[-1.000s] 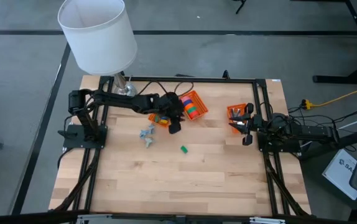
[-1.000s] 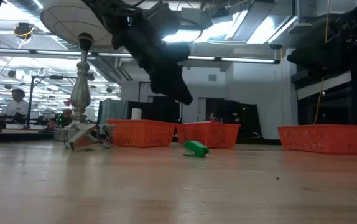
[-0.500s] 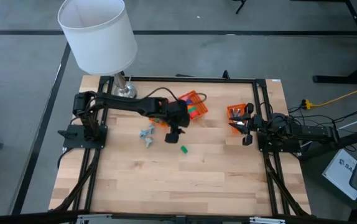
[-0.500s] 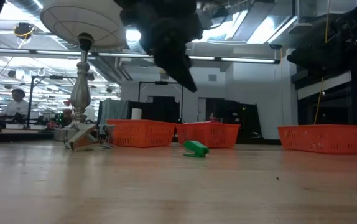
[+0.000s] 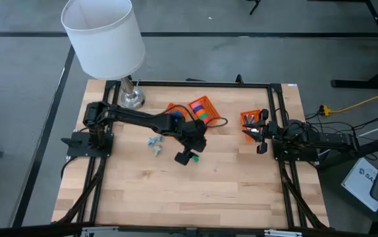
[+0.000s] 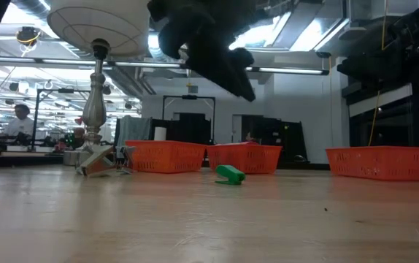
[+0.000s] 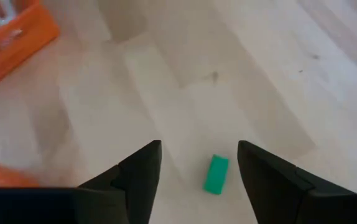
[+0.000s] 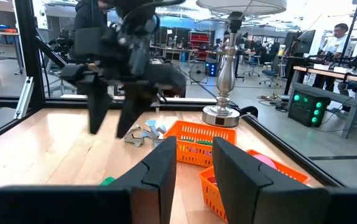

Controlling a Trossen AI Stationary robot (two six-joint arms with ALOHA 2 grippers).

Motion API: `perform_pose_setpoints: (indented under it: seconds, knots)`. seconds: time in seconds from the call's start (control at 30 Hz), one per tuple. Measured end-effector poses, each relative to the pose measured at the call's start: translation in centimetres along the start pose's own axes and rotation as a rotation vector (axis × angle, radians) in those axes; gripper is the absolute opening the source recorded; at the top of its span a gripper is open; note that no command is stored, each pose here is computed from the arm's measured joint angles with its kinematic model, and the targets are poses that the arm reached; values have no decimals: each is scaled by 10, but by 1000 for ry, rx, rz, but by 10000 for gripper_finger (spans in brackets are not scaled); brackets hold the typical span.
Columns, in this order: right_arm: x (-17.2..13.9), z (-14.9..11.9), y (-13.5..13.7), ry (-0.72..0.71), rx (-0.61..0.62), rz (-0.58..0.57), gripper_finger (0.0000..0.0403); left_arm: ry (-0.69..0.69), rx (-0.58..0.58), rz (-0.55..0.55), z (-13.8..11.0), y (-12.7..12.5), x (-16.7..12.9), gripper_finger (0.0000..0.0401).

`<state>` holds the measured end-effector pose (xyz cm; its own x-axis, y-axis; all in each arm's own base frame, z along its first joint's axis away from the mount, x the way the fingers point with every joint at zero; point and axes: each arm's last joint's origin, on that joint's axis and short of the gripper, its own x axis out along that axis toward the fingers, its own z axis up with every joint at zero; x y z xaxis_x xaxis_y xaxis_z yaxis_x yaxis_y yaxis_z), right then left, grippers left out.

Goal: Pick and place Stapler, Stapler remover, tape
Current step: Put the green stapler into the left orange bin

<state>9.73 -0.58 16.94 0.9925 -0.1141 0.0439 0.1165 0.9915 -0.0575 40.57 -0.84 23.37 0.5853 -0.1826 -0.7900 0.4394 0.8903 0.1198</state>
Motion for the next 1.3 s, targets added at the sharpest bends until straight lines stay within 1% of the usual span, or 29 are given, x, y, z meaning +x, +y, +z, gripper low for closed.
perform_pose_setpoints:
  seconds: [0.17,0.27,0.37,0.63,0.8,0.93,1.0,1.1,1.3]
  knots:
    - [0,0,0,-1,0,-1,108,19,34,-83,-3,-11,22,225]
    - [0,0,0,-1,0,0,108,-2,56,-136,-4,-14,34,225]
    - [0,0,0,-1,0,0,108,12,60,-182,-10,-14,44,222]
    - [0,0,0,0,0,0,108,107,94,-174,-32,0,65,219]
    - [0,0,0,0,0,0,108,212,170,-154,-44,-7,86,217]
    - [0,0,0,0,0,0,108,232,172,-155,-46,-11,94,210]
    - [0,0,0,0,0,0,108,248,158,-138,-47,-11,94,200]
    - [0,0,0,0,0,0,108,248,130,-132,-47,-11,93,173]
    - [0,0,0,0,0,0,108,239,124,-122,-45,-10,93,93]
